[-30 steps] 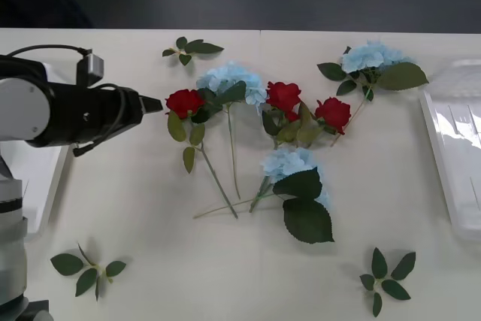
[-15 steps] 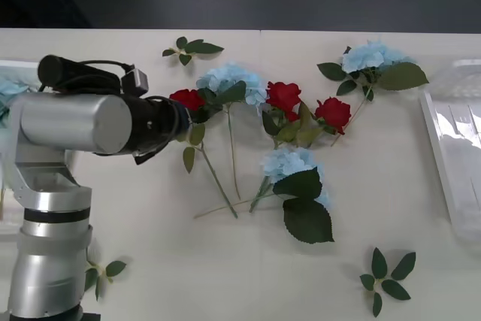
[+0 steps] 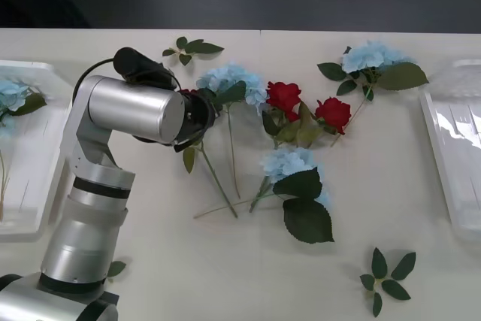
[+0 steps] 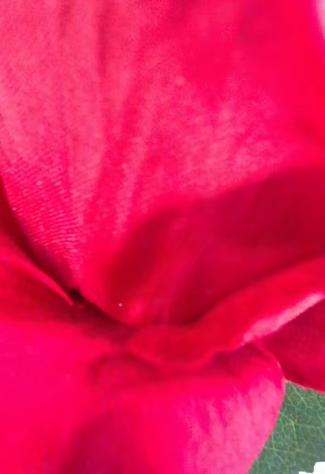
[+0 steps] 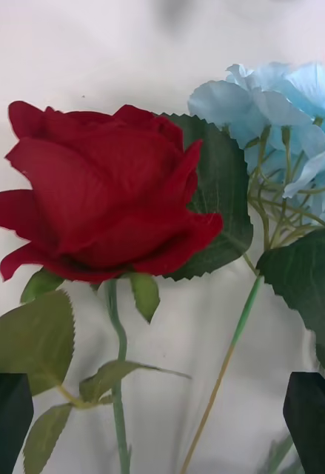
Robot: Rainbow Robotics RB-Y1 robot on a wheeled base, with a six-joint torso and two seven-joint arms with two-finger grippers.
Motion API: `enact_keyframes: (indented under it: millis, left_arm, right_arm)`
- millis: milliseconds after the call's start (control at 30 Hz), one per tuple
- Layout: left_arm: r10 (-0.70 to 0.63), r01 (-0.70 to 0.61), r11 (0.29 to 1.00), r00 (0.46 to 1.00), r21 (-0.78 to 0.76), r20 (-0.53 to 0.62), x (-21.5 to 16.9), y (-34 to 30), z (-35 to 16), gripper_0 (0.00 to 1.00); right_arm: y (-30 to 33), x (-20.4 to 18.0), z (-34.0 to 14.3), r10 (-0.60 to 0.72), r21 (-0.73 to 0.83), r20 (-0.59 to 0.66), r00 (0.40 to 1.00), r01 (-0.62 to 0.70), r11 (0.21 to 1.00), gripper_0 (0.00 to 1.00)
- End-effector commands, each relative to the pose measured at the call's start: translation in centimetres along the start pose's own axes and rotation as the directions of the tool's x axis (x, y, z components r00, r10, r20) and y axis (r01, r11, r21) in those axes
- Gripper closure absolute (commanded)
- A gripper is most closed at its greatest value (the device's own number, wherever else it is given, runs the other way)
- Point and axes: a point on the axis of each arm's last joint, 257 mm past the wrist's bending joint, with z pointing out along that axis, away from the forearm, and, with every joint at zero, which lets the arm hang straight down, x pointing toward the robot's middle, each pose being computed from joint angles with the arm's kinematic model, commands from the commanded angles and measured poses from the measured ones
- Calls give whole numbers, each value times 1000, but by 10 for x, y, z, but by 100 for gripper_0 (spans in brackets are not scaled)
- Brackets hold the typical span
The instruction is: Put the red flowers into the right box and the blue flowers into the left box
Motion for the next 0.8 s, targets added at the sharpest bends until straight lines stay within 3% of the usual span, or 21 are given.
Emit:
enact_keyframes:
  millis: [33, 467, 500, 567, 600, 633, 700, 767, 800]
  left_arm:
    - [-37, 35, 999, 998, 25, 47, -18, -10, 5, 0]
    - [-27, 26, 1000, 998, 10, 54, -13, 6, 37, 0]
    - [-26, 25, 1000, 998, 9, 52, -12, 7, 38, 0]
    - [-17, 17, 1000, 999, 6, 49, -11, 8, 39, 0]
    - [-14, 14, 1000, 999, 6, 49, -11, 8, 39, 0]
    - [-9, 9, 1000, 999, 4, 50, -11, 9, 39, 0]
    - [-1, 1, 1000, 999, -4, 46, -10, 12, 41, 4]
    - [5, -5, 1000, 999, -5, 47, -10, 12, 41, 11]
    - [11, -11, 1000, 999, -8, 49, -11, 13, 41, 21]
  right_arm:
    - [-14, -35, -14, 29, 25, 64, 998, -30, 999, 100]
    - [-16, -9, -7, 6, 62, -7, 1000, -5, 998, 99]
    - [-16, -10, -7, 8, 59, -6, 1000, -7, 998, 92]
    - [-15, -11, -7, 12, 55, -3, 1000, -12, 998, 58]
    - [-14, -11, -7, 14, 54, 0, 1000, -14, 998, 48]
    - [-14, -12, -7, 14, 53, 5, 1000, -14, 999, 31]
    - [-13, -14, -7, 17, 49, 10, 1000, -18, 999, 22]
    - [-13, -15, -7, 19, 48, 13, 1000, -19, 999, 21]
    - [-13, -17, -7, 17, 49, 22, 1000, -18, 999, 21]
